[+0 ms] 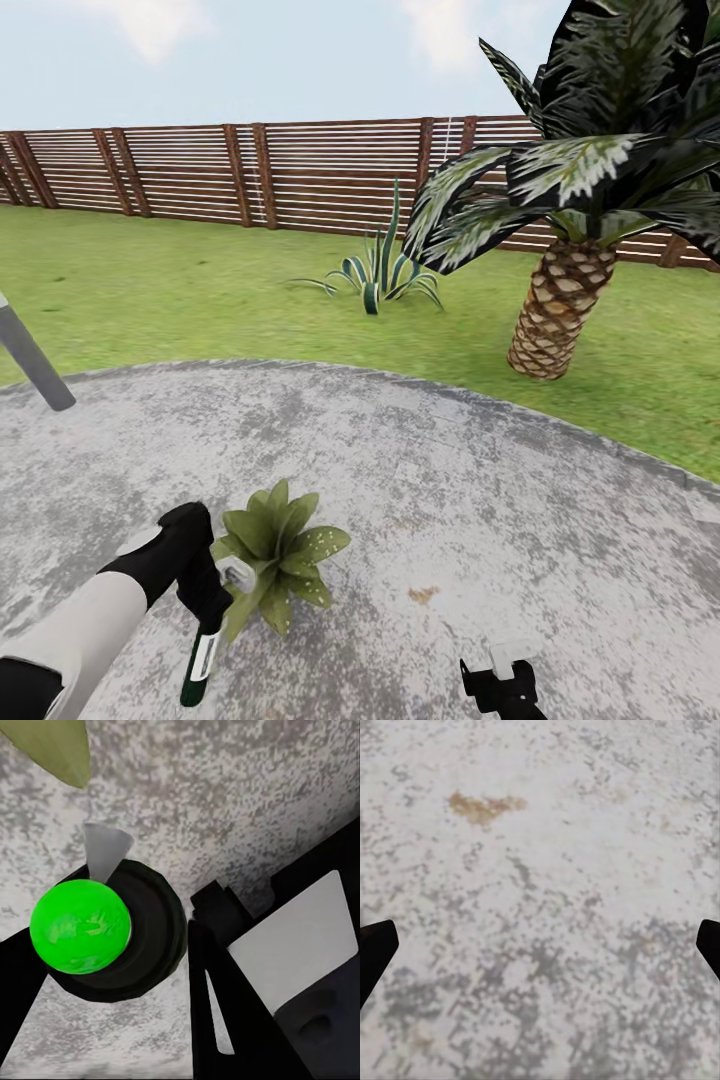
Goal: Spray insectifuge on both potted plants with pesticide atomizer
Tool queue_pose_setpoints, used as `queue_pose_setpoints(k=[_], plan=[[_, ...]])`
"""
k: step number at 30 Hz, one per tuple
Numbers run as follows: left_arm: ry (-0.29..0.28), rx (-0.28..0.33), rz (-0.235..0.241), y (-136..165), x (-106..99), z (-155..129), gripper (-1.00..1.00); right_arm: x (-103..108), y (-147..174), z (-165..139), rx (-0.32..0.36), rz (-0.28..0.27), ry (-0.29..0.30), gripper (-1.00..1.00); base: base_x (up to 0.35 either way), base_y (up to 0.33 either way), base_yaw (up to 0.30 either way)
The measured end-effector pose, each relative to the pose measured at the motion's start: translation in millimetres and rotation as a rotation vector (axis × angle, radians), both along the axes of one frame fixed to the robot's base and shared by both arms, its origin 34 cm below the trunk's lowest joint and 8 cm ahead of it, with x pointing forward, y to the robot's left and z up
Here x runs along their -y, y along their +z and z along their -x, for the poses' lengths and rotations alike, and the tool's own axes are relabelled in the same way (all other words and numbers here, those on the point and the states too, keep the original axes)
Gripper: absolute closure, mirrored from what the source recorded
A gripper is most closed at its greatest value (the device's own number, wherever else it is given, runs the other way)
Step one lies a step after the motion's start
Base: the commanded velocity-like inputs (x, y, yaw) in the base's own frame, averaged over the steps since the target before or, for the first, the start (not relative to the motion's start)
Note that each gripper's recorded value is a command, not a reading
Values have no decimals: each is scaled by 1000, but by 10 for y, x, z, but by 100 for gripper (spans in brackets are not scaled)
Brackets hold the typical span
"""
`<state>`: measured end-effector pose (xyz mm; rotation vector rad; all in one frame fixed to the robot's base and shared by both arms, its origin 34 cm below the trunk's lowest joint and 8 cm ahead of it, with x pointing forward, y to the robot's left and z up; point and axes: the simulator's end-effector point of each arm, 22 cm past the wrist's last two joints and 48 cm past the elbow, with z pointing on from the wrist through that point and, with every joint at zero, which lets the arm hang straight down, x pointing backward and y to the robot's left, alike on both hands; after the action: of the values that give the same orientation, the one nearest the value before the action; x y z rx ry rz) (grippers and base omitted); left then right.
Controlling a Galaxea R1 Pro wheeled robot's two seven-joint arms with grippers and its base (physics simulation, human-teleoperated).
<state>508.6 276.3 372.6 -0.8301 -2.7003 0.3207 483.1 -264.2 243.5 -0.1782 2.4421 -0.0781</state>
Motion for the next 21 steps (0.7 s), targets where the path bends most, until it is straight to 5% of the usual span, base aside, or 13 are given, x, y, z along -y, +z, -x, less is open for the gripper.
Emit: queue_pose_setpoints(k=[6, 21], plan=[[6, -26, -32, -154, -144, 237, 100, -7, 0, 0, 0, -1, 0, -100, 0, 0, 0], [6, 40, -25, 27, -85, -120, 100, -15, -1, 2, -1, -2, 4, -100, 0, 0, 0]])
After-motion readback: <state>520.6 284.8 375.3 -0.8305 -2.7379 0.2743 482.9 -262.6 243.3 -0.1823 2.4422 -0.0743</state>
